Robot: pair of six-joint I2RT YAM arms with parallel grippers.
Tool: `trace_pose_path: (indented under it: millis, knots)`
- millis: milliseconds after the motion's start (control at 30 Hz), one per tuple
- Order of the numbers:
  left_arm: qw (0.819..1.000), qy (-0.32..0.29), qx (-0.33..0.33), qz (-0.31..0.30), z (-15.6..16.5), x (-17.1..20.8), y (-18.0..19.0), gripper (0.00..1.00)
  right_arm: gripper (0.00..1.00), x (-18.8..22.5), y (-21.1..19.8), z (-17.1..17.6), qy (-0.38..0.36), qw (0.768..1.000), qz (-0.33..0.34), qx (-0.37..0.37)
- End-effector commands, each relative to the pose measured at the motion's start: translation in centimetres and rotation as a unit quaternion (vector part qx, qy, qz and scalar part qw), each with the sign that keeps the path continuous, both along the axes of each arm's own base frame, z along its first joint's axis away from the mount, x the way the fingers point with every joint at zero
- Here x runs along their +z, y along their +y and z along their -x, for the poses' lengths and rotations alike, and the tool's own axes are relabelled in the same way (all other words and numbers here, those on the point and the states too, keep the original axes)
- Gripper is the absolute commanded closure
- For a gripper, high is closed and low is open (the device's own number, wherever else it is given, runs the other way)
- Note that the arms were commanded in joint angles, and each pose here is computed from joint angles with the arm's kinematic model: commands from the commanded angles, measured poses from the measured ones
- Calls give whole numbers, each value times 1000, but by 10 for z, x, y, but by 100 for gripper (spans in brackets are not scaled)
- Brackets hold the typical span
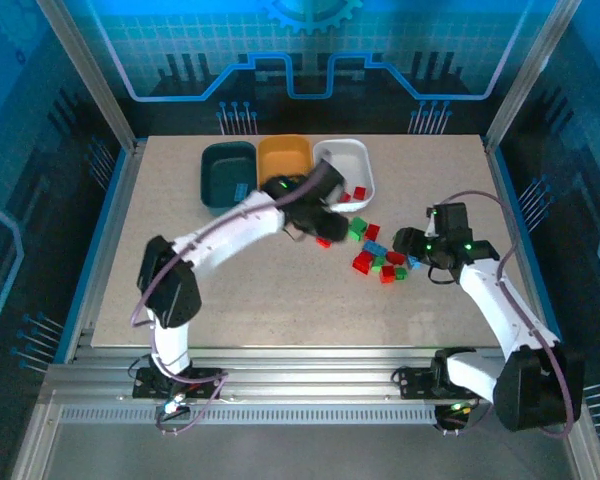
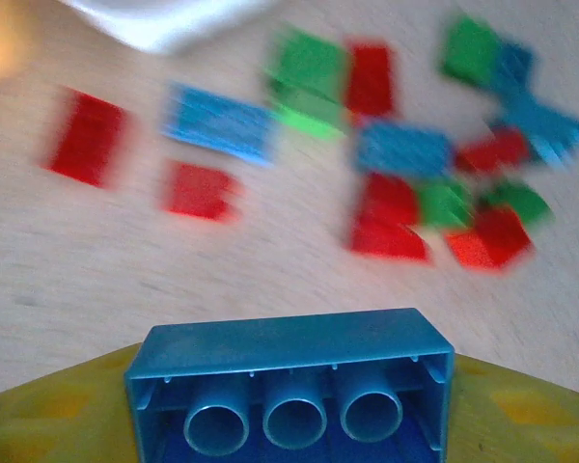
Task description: Sort the legos into containers by color
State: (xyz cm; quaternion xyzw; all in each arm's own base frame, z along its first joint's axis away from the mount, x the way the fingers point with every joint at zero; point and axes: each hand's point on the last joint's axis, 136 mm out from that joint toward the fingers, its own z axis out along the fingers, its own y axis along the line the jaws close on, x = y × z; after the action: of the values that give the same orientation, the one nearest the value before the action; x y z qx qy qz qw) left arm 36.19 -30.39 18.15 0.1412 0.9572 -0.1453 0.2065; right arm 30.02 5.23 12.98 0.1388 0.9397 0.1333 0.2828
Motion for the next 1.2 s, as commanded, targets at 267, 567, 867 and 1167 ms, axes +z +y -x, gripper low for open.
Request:
trace_pose_path:
  millis: [267,567,867,1167]
  knots:
    - [962,48,257,84,-134,-20,198,40,27,1,30,-43,3,998,39,59]
    - [947,87,301,75,-186,-62,255,35,27,-26,38,-47,54,994,65,68]
    - [947,77,301,86,-193,-54,255,8,25,-18,58,-69,32,990,81,112]
    - [941,32,281,184,-143,15,231,6,35,-46,100,-111,41,968,125,213]
